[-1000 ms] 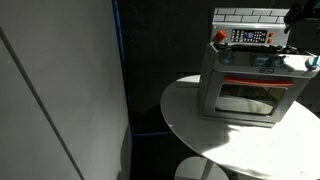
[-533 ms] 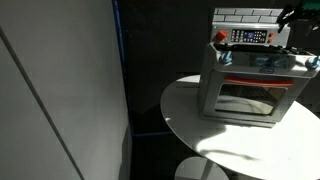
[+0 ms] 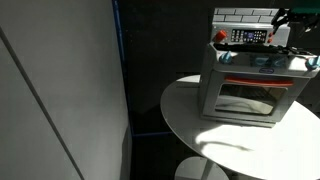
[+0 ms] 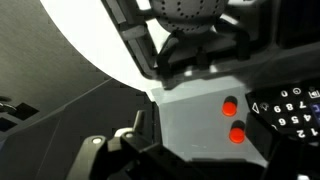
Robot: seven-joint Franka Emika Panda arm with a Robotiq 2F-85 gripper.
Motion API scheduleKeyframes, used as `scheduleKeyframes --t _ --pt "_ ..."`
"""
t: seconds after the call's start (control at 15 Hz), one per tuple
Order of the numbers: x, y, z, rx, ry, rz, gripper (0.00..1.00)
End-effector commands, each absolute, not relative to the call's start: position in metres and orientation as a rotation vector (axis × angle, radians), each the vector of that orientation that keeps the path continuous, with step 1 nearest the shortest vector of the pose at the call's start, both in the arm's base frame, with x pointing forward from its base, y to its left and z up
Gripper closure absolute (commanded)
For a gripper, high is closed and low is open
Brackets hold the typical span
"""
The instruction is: Press the orange button on the stove
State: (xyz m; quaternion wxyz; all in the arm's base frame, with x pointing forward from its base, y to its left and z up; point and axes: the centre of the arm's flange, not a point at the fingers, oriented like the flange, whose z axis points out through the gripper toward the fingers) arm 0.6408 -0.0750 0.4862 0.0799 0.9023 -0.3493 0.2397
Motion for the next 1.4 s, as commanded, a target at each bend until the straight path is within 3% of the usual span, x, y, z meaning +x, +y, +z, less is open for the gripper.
scheduleKeyframes --t 0.0,1.33 --pt "0.657 -0.077 0.49 2.657 -1.077 0.731 0.0" --pt "0.666 -0.079 0.483 2.636 -1.112 0.727 0.0"
